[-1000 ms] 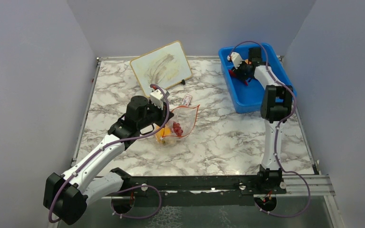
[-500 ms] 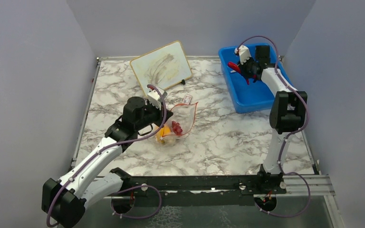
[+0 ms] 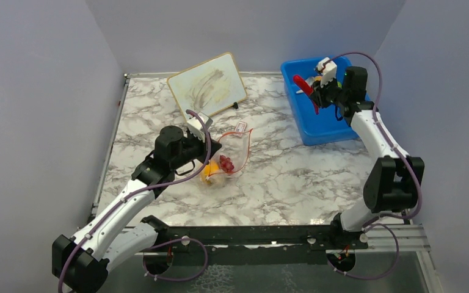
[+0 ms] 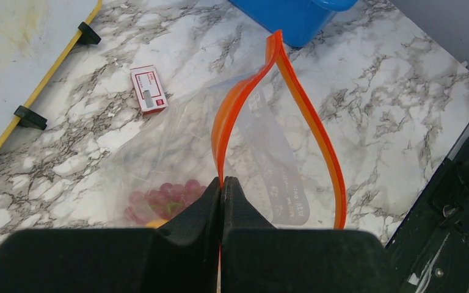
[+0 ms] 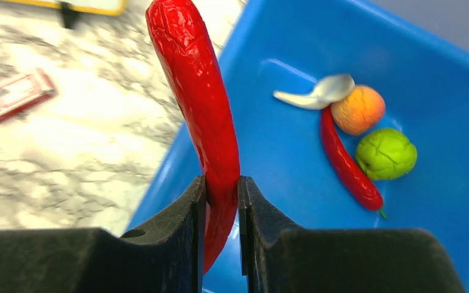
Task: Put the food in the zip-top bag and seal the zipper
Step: Pick up the fake vegetable from the bin, then place the fake vegetable in the zipper food storage bag.
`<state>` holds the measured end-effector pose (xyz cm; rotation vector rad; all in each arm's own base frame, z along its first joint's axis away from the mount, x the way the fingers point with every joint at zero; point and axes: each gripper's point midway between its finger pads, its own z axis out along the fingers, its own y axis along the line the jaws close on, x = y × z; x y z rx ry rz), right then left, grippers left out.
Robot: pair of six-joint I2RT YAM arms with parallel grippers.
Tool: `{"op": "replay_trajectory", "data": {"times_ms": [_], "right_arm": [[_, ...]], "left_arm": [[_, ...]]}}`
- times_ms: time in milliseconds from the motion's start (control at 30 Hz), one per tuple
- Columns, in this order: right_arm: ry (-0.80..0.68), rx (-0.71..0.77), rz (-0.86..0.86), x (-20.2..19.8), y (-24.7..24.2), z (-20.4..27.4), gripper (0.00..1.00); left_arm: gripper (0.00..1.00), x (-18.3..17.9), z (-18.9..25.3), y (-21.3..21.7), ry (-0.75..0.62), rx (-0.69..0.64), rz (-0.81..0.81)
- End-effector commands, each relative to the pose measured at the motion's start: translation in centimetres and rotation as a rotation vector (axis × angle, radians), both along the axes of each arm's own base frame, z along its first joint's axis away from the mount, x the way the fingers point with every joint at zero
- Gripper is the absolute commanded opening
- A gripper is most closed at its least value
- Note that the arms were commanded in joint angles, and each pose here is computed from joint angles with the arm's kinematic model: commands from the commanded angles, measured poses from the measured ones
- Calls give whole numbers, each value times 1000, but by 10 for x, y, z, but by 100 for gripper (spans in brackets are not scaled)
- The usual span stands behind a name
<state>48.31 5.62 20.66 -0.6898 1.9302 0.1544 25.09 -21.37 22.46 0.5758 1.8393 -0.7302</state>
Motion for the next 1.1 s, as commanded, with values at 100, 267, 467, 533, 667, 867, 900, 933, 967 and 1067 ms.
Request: {"op": "replay_trajectory", "data": {"times_ms": [100,267,467,533,667,867,900,933,967,1067], "right_arm": [[-267,138,274,-58,55,78,18],[-356,152,436,-97,83,94,19],[-466,206,674,-146,127,113,20],[-504,213,781,-165,144,113,20],[-535,153,957,-190,174,98,20],[-641,138,1138,-223,201,100,21],[-662,146,1171,-229,204,101,21],[-677,155,1205,-236,209,101,21],[-691,163,1234,-242,213,102,21],[-720,174,1311,-256,227,100,21]], "left_arm": [[0,-7,2,-2,-9,-21,-34],[0,-8,2,-3,-2,-26,-40],[0,-8,1,-3,2,-27,-40],[0,-8,2,-4,5,-31,-38],[0,-7,1,-3,5,-29,-37],[0,-9,2,-4,0,-31,-43],[0,-9,2,-4,0,-32,-47],[0,-10,2,-5,1,-32,-51],[0,-10,2,-5,0,-32,-53],[0,-11,3,-6,-3,-34,-60]]}}
